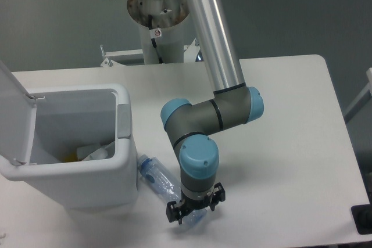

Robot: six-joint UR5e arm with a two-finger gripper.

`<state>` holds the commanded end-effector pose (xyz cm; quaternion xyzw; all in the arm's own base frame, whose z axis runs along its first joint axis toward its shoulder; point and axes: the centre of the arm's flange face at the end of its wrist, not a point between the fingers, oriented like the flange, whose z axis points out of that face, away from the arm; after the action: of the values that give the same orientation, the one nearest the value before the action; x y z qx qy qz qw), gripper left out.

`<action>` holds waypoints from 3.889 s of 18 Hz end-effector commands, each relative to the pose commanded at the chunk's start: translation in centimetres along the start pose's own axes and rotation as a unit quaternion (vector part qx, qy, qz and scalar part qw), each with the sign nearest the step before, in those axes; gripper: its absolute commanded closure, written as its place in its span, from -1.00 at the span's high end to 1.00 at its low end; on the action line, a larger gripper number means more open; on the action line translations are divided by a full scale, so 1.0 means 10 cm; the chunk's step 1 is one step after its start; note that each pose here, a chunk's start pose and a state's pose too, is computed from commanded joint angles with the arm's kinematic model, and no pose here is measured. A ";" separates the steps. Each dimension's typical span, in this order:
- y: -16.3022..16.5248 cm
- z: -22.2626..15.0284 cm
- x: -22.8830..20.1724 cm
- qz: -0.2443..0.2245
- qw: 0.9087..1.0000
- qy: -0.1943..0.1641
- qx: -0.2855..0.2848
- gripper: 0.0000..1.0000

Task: Place the trash in the trash can
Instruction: 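Close the gripper around the bottle's cap end, then lift the bottle and swing it upright toward the bin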

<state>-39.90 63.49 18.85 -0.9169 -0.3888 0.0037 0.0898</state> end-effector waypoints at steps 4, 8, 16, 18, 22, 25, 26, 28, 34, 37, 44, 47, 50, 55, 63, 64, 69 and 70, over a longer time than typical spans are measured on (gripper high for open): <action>0.01 0.02 0.00 -0.003 1.000 0.000 -0.002 0.55; 0.03 0.03 -0.01 -0.003 1.000 -0.008 -0.003 0.53; 0.03 0.01 0.01 0.001 1.000 -0.011 -0.002 0.40; 0.03 0.01 0.02 0.003 1.000 -0.011 -0.001 0.40; 0.04 0.01 0.02 0.004 1.000 -0.013 -0.002 0.31; 0.05 0.01 0.03 0.004 1.000 -0.013 -0.002 0.25; 0.04 0.01 0.03 0.004 1.000 -0.013 -0.002 0.25; 0.04 0.00 0.03 0.005 1.000 -0.012 0.000 0.25; 0.04 -0.03 0.02 0.005 1.000 -0.013 0.001 0.18; 0.03 -0.08 0.02 0.006 1.000 -0.012 0.004 0.12; -0.01 -0.19 0.03 0.020 1.000 -0.012 0.013 0.11; -0.13 -0.48 -0.04 0.027 0.999 -0.010 0.038 0.11; -0.29 -0.81 -0.35 0.011 0.998 0.000 0.066 0.11; -0.46 -1.51 -0.51 0.004 0.992 0.043 0.122 0.11; -0.63 -2.39 -0.58 0.003 0.977 0.072 0.202 0.11; -0.62 -2.51 -0.57 0.002 0.975 0.074 0.211 0.11; -0.54 -3.24 -0.53 0.001 0.950 0.119 0.290 0.11; -0.51 -3.40 -0.53 0.005 0.944 0.128 0.306 0.11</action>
<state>-44.62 57.69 52.83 -0.8402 -0.3495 0.0054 0.4146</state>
